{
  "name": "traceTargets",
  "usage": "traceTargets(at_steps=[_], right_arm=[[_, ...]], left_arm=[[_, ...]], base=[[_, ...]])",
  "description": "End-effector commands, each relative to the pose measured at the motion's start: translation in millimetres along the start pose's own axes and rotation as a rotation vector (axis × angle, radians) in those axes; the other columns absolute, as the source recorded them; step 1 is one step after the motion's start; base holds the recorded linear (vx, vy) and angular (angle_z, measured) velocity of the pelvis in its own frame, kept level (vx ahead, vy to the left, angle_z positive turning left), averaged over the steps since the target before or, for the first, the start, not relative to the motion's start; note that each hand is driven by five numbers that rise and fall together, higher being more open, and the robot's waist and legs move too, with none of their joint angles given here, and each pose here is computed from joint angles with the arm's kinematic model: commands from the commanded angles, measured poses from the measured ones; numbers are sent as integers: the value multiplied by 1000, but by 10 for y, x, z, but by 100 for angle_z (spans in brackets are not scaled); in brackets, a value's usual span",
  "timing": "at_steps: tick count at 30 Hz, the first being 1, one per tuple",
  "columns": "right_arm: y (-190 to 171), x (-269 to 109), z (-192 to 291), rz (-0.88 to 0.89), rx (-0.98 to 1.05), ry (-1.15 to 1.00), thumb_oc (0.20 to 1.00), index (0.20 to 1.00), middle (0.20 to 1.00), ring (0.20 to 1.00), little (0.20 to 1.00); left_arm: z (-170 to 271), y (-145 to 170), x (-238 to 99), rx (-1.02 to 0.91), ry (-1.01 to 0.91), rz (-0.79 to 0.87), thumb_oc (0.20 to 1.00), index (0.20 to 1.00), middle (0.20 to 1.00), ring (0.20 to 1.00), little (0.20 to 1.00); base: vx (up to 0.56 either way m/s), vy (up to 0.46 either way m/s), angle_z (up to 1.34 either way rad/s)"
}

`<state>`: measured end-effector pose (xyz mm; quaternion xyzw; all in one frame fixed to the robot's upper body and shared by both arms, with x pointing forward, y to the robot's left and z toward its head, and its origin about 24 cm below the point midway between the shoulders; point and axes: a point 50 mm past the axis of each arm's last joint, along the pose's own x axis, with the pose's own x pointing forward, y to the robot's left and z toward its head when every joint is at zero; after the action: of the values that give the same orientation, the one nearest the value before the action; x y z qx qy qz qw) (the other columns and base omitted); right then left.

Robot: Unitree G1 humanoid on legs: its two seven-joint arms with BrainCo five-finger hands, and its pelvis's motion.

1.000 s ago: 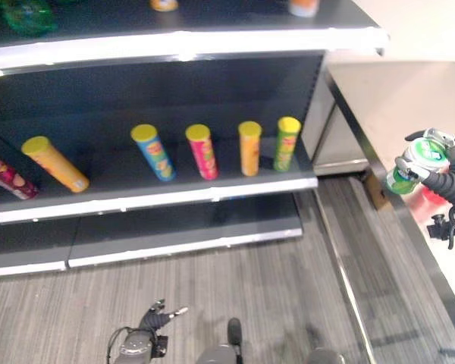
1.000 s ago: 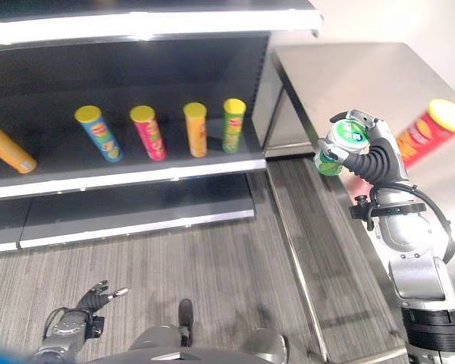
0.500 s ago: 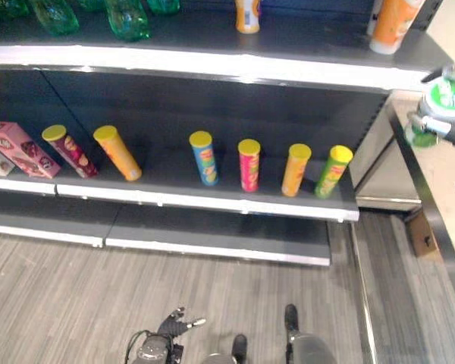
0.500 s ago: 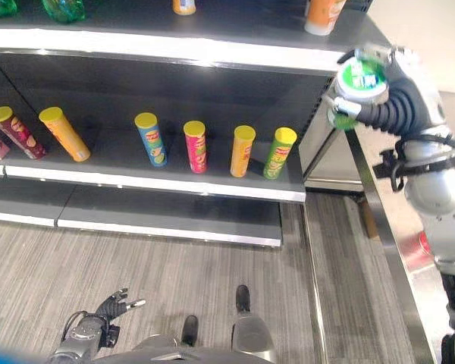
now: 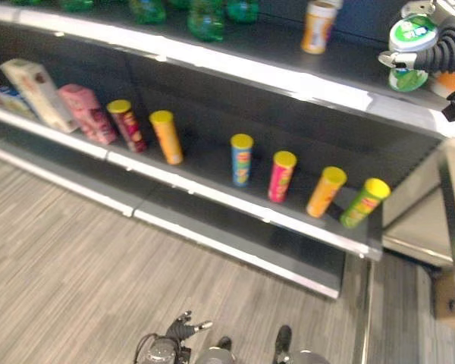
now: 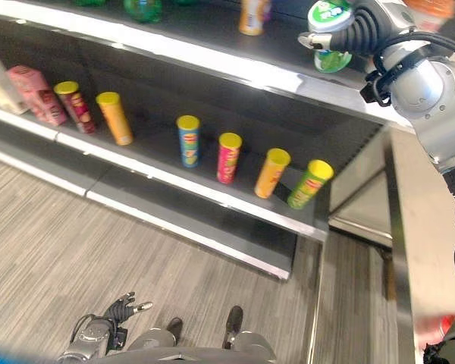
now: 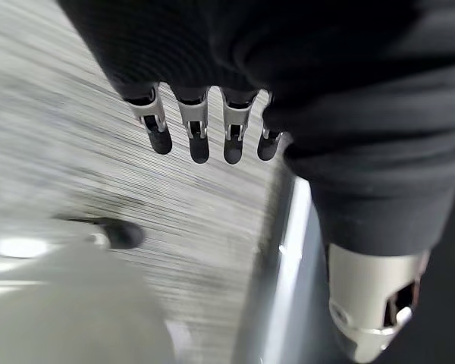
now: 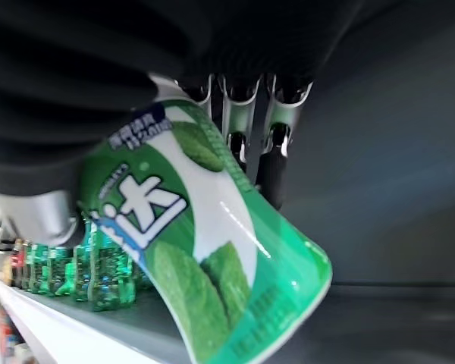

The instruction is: Put the goods on the table back onto the shelves and tidy them up.

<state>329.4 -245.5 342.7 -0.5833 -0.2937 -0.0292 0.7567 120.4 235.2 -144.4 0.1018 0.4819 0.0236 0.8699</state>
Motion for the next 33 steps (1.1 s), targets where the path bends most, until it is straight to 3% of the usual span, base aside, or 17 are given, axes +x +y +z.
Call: traceTargets(at_steps=[1,14,22,33], right_arm=[[-132,146,88,-64,46,-18,200,200,200,200,200],[70,298,-362,-90,191,262,200,200,200,200,200],[199,393,-287,-129,339,263,200,200,200,200,200],[354,473,-223,-111,355,277,200,200,200,200,200]], left_arm=[[-57,269,-31,5,24,69,1000,1000,1000,1000,1000],[-173,254,-53,-27,64,85,1000,1000,1000,1000,1000],[-171,226,-43,-26,75,77,1000,1000,1000,1000,1000],[-169,181,-31,-37,82,82,1000,1000,1000,1000,1000]], base=[[66,-121,26],[30,-59,16],[15,-13,9],[9,7,1]])
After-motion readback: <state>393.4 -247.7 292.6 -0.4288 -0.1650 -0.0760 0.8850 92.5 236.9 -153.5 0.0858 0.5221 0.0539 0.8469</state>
